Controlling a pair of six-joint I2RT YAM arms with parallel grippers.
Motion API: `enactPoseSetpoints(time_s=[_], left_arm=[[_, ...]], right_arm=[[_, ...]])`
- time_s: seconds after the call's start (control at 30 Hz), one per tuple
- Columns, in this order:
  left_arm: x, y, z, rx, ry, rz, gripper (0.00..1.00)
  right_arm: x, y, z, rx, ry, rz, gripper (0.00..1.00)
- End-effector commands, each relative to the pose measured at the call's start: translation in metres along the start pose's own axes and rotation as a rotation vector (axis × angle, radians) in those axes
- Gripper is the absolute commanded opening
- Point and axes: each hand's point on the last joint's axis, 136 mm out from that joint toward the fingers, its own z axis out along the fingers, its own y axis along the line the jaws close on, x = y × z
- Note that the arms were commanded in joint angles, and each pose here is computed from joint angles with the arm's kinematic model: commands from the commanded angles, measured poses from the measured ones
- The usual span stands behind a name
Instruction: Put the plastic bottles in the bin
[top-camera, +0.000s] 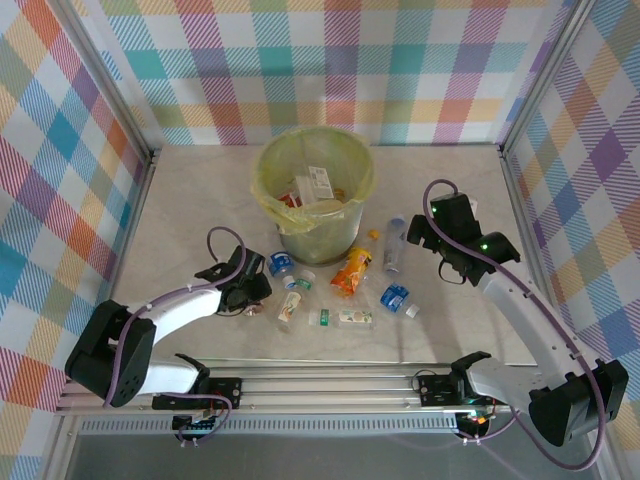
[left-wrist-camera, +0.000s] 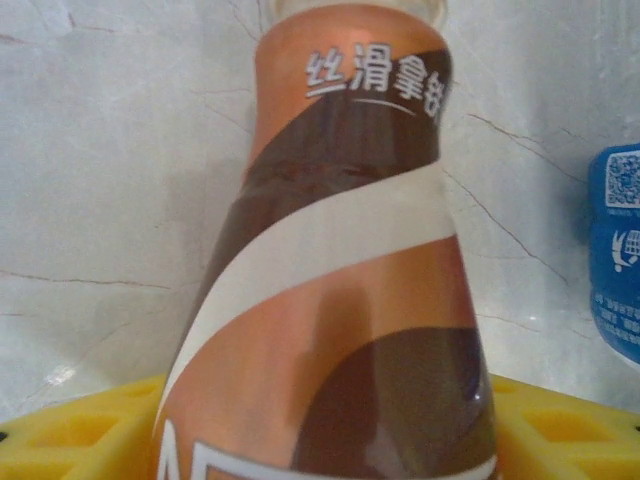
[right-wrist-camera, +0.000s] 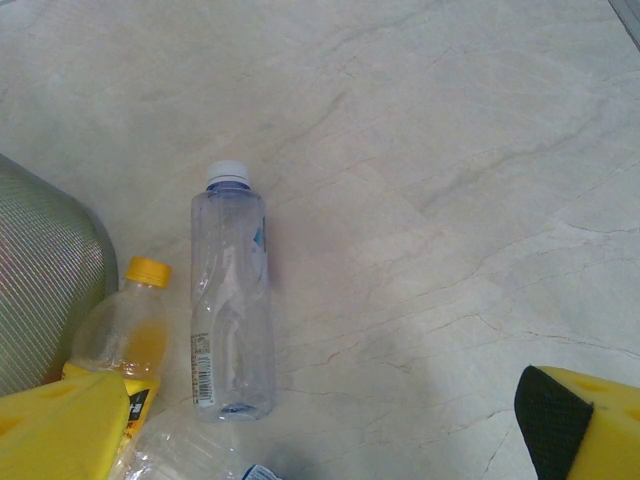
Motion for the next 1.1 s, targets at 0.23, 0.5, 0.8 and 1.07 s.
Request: enactPoseSetpoints(time_s=[0.23, 0.5, 0.8, 1.07], left_arm=[[-0.021, 0.022, -0.021, -0.097, -0.112, -0.026, 0.53], [-0.068, 0.016, -0.085, -0.054, -0.322, -0.035, 0.49], [-0.126, -0.013, -0.173, 0.053, -0.540, 0.022, 0.49], [-0.175, -0.070, -0.248, 0.244, -0.704, 0.121, 0.49]], right_arm=[[-0.005, -0.003, -0.003, -0.006, -0.034, 0.032, 1.00], [-0.005, -0.002, -0.004, -0.013, -0.036, 0.034, 1.00], [-0.004, -0.001, -0.004, -0.019, -0.034, 0.039, 1.00], [-0.004, 0.000, -0.003, -0.022, -0.033, 0.038, 1.00]])
